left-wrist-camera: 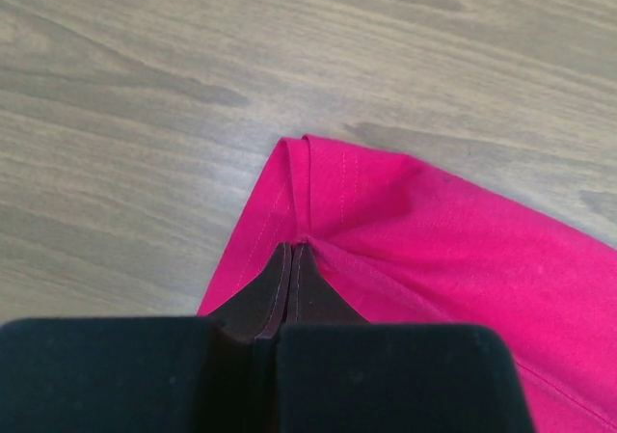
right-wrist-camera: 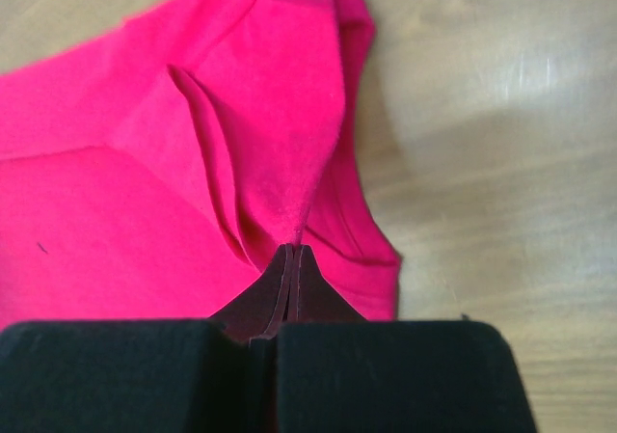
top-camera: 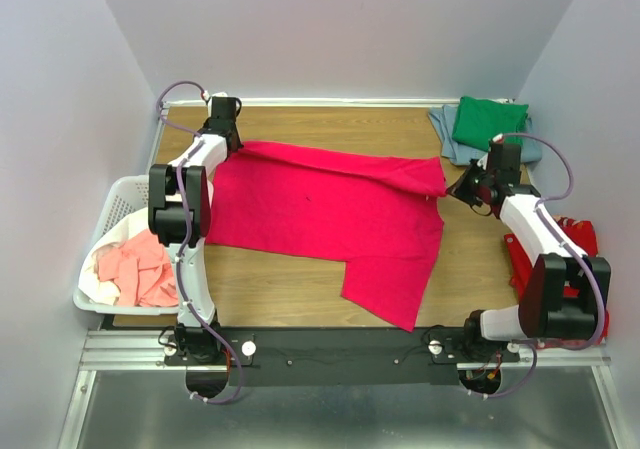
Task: Fold and stack the t-shirts
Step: Fold the tshirt
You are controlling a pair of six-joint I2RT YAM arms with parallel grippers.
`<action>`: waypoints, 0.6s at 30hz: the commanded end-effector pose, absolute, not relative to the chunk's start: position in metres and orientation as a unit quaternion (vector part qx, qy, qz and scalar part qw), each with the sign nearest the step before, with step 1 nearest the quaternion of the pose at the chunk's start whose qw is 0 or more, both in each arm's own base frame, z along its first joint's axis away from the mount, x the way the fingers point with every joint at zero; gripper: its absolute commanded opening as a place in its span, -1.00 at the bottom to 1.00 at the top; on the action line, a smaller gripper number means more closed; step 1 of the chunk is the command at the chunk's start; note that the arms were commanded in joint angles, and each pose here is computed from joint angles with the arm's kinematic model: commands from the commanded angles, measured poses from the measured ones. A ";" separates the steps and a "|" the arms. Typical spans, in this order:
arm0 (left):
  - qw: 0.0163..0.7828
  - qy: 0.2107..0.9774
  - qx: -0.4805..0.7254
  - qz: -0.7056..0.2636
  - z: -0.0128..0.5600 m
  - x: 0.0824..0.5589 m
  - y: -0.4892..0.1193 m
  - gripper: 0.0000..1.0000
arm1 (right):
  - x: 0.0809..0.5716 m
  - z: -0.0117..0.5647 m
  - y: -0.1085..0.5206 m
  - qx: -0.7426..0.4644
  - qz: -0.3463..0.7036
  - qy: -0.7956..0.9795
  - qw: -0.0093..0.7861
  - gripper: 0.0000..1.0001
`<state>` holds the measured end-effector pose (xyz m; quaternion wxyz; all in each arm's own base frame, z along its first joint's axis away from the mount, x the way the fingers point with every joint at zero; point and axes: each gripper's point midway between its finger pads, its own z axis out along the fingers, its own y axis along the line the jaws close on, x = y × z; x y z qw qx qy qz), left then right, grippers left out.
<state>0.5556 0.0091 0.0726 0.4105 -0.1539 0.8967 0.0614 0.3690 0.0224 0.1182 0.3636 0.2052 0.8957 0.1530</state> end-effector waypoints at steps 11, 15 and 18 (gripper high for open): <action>0.349 0.899 -0.232 0.128 0.050 0.525 0.036 -0.53 | 0.319 0.083 0.025 0.219 0.136 0.921 0.292 0.18; 0.372 0.893 -0.231 0.103 0.067 0.530 0.029 -0.38 | 0.329 0.097 0.022 0.211 0.133 0.917 0.312 0.21; 0.386 0.894 -0.212 0.086 0.078 0.537 0.018 -0.38 | 0.343 0.097 0.026 0.200 0.144 0.919 0.308 0.03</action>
